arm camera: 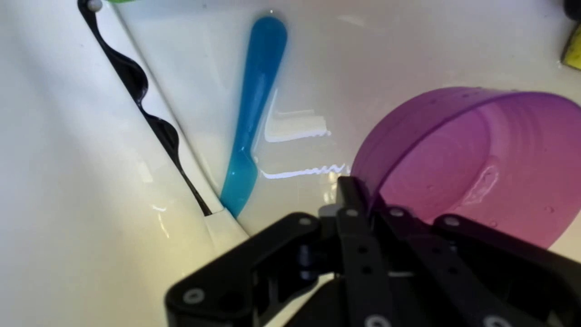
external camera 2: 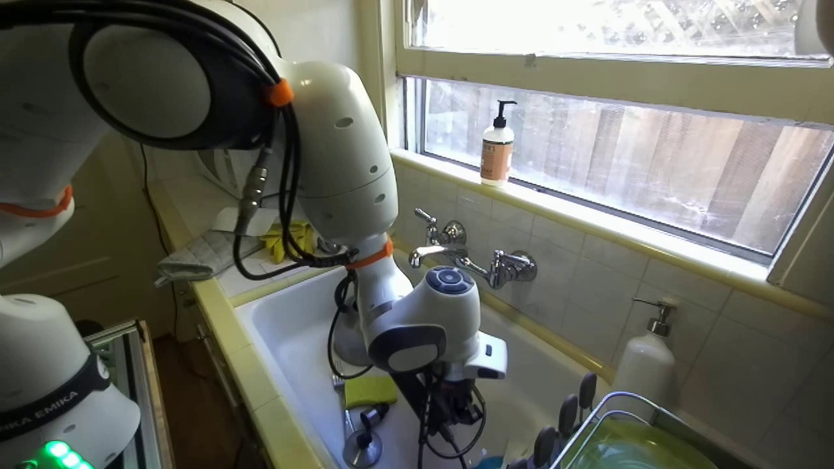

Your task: Push the faucet on the left backwards then pour the liquid out of the purple bowl.

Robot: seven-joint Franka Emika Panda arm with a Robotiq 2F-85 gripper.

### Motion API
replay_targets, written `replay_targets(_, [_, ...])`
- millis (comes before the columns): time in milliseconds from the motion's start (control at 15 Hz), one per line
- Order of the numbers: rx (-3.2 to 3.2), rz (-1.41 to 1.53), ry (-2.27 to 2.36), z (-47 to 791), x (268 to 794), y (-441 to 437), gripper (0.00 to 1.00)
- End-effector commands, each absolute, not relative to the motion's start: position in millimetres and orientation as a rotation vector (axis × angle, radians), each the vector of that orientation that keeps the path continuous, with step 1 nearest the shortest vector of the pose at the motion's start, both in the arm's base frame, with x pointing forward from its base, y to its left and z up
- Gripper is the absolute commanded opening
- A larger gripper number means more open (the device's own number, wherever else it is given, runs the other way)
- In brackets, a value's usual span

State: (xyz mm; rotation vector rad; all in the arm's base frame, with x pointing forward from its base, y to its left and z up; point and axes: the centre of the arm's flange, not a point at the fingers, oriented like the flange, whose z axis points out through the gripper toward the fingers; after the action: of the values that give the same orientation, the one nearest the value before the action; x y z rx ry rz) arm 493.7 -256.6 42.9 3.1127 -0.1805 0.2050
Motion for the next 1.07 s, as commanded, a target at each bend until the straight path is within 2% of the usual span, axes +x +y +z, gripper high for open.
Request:
replay_targets(0, [3.13,0.21,-0.2,25,497,-268,0.01])
replay_targets(67, [3.132,0.208,-0.204,23,497,-269,0.04])
replay_targets(133, [3.131,0.208,-0.209,21,497,-270,0.29])
replay_targets(200, [3.129,0.206,-0.214,20,496,-271,0.29])
replay_targets(333, [3.13,0.205,-0.214,20,497,-272,0.4])
replay_targets(800, [3.16,0.174,-0.221,35,496,-268,0.95])
replay_targets(867, [3.164,0.166,-0.218,38,496,-265,0.99])
replay_targets(1000, [3.176,0.126,-0.209,48,495,-262,1.0])
